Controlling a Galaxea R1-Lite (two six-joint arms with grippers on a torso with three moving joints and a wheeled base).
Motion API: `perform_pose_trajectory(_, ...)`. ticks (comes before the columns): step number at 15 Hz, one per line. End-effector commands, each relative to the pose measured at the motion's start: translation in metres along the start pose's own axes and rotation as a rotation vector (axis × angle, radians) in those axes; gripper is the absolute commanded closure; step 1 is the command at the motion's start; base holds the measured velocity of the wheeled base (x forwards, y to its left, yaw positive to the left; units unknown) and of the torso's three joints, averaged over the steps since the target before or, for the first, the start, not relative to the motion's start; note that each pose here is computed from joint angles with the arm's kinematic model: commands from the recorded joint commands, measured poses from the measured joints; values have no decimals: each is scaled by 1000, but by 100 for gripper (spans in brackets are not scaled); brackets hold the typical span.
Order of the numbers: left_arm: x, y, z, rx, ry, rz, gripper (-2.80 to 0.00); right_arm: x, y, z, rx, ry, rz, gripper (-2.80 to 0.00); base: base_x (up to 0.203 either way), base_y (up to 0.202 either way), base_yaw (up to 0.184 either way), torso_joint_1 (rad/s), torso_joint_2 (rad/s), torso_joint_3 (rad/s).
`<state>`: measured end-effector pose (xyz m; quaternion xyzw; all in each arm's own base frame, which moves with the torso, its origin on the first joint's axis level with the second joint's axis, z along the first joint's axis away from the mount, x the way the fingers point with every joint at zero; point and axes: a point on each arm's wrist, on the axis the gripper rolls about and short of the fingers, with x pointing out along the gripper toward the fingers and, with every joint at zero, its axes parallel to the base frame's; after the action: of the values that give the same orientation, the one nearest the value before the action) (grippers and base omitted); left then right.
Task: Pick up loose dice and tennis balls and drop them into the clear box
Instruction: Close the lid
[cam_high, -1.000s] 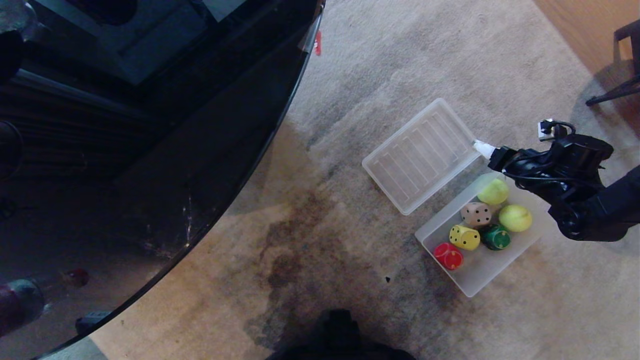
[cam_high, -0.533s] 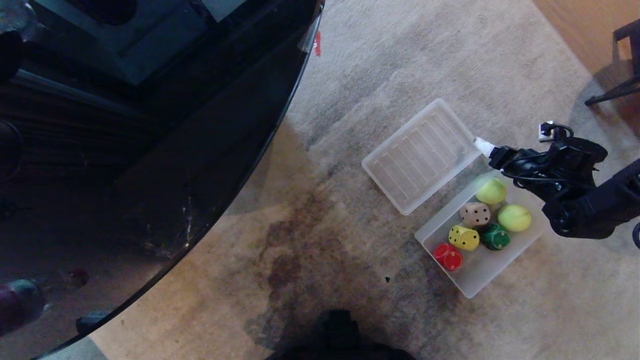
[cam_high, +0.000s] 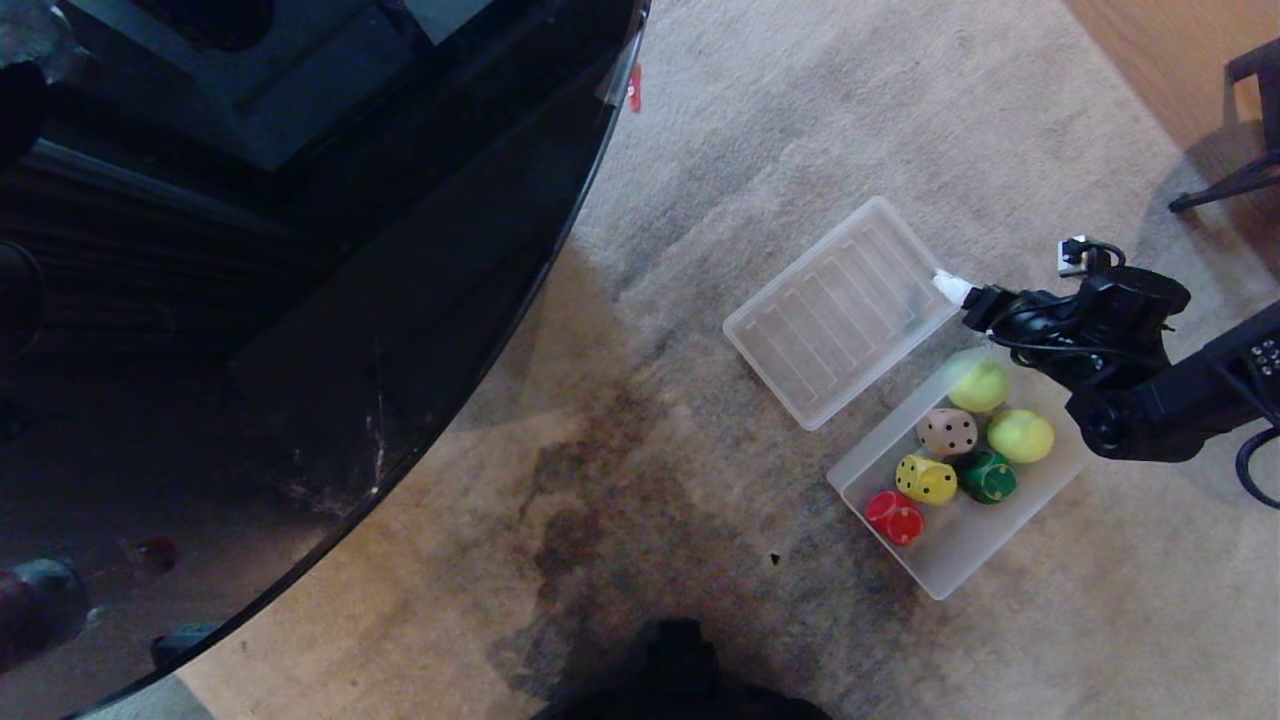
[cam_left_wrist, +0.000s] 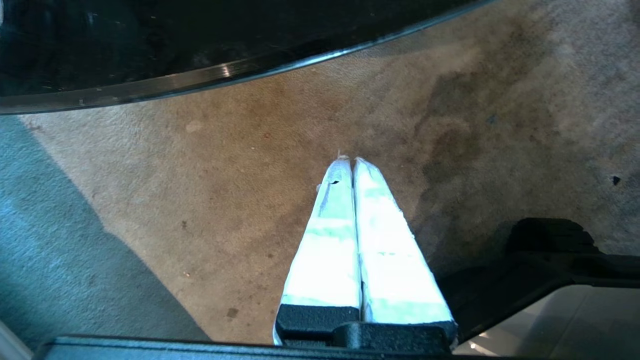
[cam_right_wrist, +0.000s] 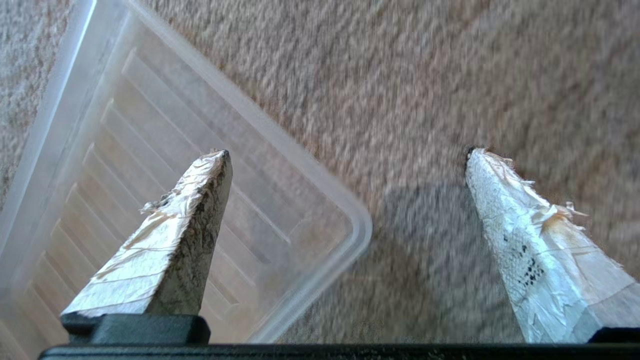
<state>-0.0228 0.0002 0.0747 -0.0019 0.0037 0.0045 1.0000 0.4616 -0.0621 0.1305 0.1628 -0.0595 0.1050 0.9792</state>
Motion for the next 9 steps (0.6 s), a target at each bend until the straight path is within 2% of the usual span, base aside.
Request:
perform_pose_trajectory(1,0,0,0,-1,2,0,0,6,-3,-1,-6,-15,9,0,0,0,0,0,0,0)
perform_pose_trajectory(5,0,0,0,-1,2,0,0,17,-9,-5,-8,18,-9,0,0,0,0,0,0,0)
perform_pose_trajectory(9,0,0,0,-1,0,0,0,17,-9,-5,-52,32,-10,0,0,0,0,0,0,0)
